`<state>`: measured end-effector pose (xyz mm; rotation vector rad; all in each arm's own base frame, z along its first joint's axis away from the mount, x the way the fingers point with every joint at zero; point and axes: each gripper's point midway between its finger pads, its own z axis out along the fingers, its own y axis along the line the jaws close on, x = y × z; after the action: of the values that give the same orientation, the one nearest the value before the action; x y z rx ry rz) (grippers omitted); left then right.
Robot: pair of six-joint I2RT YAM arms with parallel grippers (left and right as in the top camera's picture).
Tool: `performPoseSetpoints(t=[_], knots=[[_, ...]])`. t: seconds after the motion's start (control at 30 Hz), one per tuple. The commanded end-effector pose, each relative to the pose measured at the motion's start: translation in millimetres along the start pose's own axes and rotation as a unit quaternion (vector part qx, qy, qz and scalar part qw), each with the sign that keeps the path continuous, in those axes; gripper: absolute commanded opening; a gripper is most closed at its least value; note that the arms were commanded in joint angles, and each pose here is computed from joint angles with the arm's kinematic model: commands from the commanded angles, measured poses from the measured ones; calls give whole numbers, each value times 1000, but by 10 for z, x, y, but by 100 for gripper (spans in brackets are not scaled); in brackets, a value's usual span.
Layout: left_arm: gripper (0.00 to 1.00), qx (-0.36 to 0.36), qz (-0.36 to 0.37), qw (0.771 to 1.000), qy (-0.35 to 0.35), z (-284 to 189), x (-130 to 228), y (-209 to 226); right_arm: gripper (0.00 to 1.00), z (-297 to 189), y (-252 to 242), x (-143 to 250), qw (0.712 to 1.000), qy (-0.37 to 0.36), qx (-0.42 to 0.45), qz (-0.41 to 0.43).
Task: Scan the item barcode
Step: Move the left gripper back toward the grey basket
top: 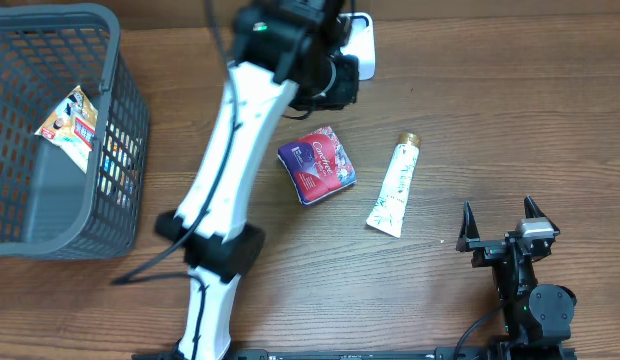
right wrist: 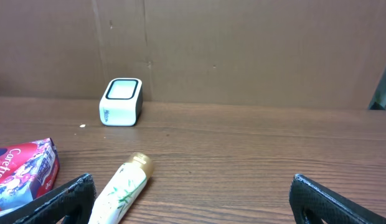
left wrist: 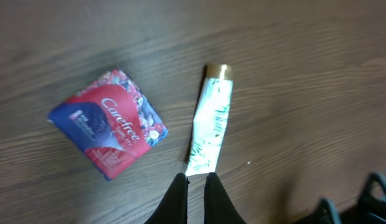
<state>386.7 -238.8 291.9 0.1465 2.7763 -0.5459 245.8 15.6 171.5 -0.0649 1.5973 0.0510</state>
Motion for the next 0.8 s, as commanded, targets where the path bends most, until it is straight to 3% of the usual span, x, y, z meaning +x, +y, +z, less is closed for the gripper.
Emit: performPoseSetpoints(t=[0.0,0.3,0.53,0.63,0.77], knots=[[7,6,20,998,-65,-547,8,-69,100,2,-20,19,1000,-1,6,0],[40,-28,18,983,-180,-1422,64,107,100,2,-21,18,1000,-2,6,0],[92,-46,-24,968,-246,-1968,76,474,100,2,-21,18,1000,-2,6,0],[100,-61,-53,959,-272,-2173,69,710,100,2,-20,19,1000,-1,6,0],[100,-92,-101,943,-305,-2440,73,1096,100,2,-21,19,1000,-1,6,0]])
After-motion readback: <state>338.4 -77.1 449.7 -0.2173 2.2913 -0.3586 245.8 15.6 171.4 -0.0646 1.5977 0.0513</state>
